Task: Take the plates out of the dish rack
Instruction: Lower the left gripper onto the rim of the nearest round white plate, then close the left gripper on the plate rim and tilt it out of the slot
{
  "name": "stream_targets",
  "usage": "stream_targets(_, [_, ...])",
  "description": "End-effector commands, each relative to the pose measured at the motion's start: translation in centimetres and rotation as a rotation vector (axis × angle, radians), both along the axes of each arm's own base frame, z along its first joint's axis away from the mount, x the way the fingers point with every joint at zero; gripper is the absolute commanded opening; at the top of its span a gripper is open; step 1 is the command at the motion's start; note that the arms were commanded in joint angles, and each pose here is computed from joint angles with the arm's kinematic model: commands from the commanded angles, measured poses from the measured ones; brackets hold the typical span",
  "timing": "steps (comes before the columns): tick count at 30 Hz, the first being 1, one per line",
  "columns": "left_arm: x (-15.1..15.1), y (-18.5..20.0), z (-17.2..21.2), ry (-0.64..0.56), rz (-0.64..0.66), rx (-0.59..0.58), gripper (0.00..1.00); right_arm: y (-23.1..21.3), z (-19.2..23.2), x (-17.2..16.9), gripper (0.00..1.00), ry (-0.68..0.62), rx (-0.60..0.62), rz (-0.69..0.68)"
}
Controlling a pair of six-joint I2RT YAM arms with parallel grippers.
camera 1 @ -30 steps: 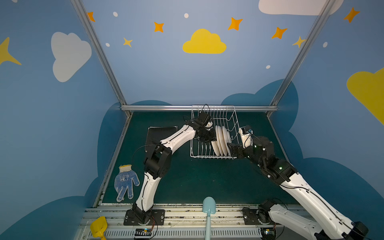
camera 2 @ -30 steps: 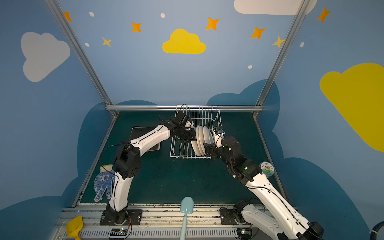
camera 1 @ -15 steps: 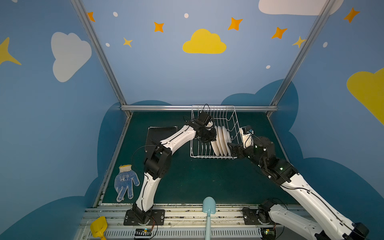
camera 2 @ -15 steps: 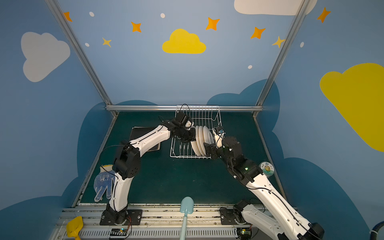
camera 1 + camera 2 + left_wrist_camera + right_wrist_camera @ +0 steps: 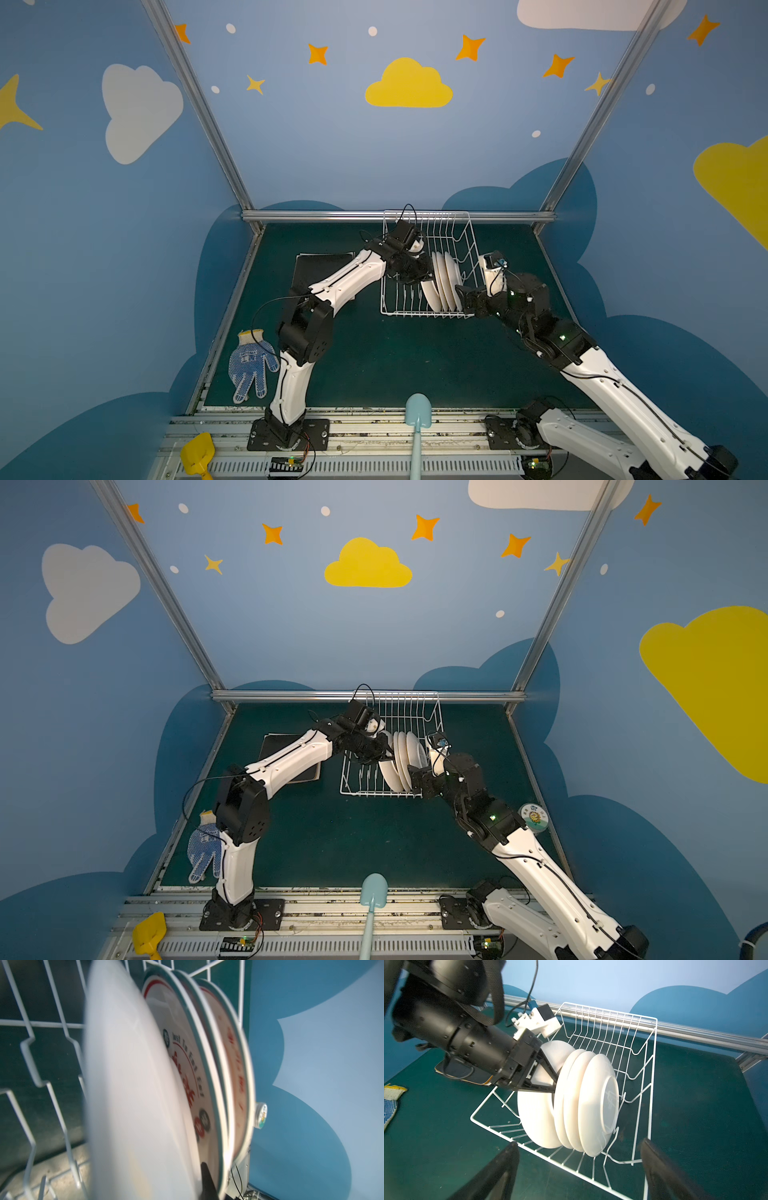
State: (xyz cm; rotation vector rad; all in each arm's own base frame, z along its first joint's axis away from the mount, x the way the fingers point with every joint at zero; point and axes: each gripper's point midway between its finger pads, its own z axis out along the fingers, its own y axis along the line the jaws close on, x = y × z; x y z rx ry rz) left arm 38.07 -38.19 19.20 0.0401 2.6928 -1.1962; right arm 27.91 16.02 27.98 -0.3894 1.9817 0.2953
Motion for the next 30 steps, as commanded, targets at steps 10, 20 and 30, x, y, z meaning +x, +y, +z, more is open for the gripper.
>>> stream_targets(10, [-1.8, 0.7, 7.4, -0.092, -0.05, -0.145, 0.03, -0.2, 2.0, -0.1, 0.91, -0.036, 0.032, -0.006])
stream_targets(20, [-2.4, 2.4, 7.4, -0.105, -0.037, -0.125, 0.03, -0.1, 2.1, 0.0, 0.91, -0.034, 0.048, -0.009])
stream_targets(30, [-2.7, 3.5, 8.6, -0.121, -0.042, -0.145, 0.03, 0.5, 2.3, 0.2, 0.91, -0.027, 0.064, 0.003])
